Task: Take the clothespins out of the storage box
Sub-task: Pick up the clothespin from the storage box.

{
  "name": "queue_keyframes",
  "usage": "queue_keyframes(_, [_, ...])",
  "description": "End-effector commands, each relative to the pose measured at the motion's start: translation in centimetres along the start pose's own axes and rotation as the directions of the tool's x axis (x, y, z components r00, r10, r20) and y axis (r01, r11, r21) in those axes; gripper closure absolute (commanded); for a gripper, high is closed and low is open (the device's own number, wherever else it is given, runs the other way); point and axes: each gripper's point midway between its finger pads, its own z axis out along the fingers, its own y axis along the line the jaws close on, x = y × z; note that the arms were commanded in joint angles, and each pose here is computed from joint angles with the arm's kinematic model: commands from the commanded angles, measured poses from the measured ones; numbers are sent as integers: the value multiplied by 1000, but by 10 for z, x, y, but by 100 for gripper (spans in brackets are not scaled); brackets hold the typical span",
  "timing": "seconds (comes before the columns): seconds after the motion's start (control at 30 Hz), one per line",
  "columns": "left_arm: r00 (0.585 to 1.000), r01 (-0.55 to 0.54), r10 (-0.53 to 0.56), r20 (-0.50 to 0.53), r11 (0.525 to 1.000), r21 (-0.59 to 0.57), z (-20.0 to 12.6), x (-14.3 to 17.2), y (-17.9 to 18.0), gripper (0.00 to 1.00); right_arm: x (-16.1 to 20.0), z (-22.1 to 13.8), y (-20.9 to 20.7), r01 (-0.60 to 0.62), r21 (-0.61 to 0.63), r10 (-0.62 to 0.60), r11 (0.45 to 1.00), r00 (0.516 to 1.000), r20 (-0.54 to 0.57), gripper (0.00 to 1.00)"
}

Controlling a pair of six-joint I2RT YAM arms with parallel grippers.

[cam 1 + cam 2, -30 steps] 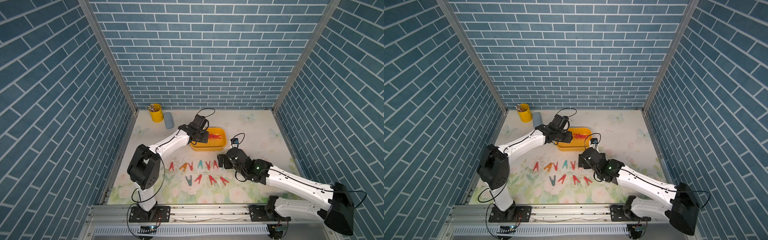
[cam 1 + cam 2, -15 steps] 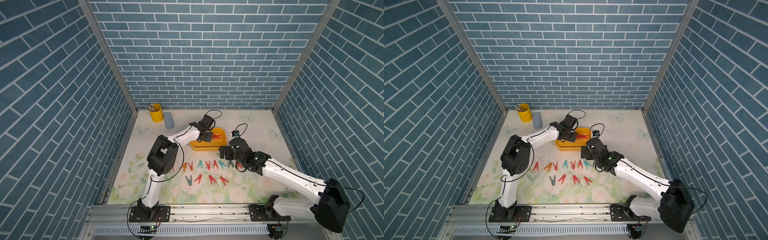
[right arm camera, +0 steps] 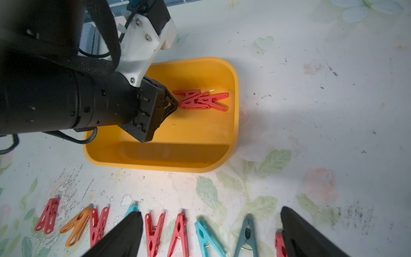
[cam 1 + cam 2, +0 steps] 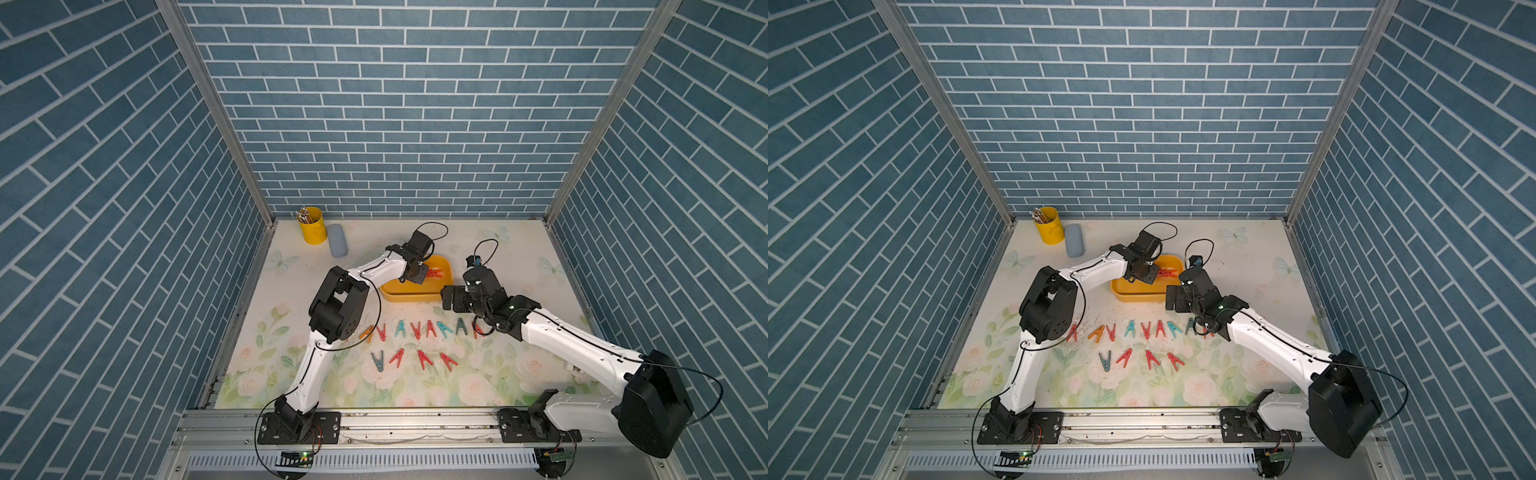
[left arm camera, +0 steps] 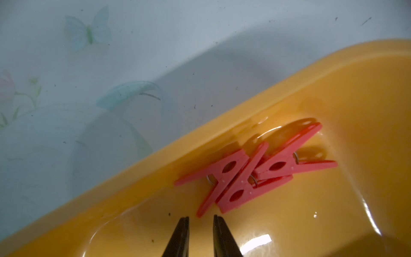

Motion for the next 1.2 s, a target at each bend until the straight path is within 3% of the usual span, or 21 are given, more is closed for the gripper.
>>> queue_keyframes(0.0, [1000,-23,23,1,1000,11,5,-4,1,74,-8,0,4,11,-17,-10,1000,1000,9,1])
queue_keyframes(0.53, [999,-42,42,6,997,58,21,-6,-10,73,-3,6,-1,-8,-21,8,1000,1000,-13,1])
queue_keyframes(0.8, [999,-43,44,-11,997,61,24,0,-12,87,-1,8,-1,-14,-23,13,1000,1000,-17,1])
queue_keyframes(1.17, [1000,6,-7,16,1000,17,-17,4,1,98,-2,13,7,-15,-66,14,998,1000,-10,1])
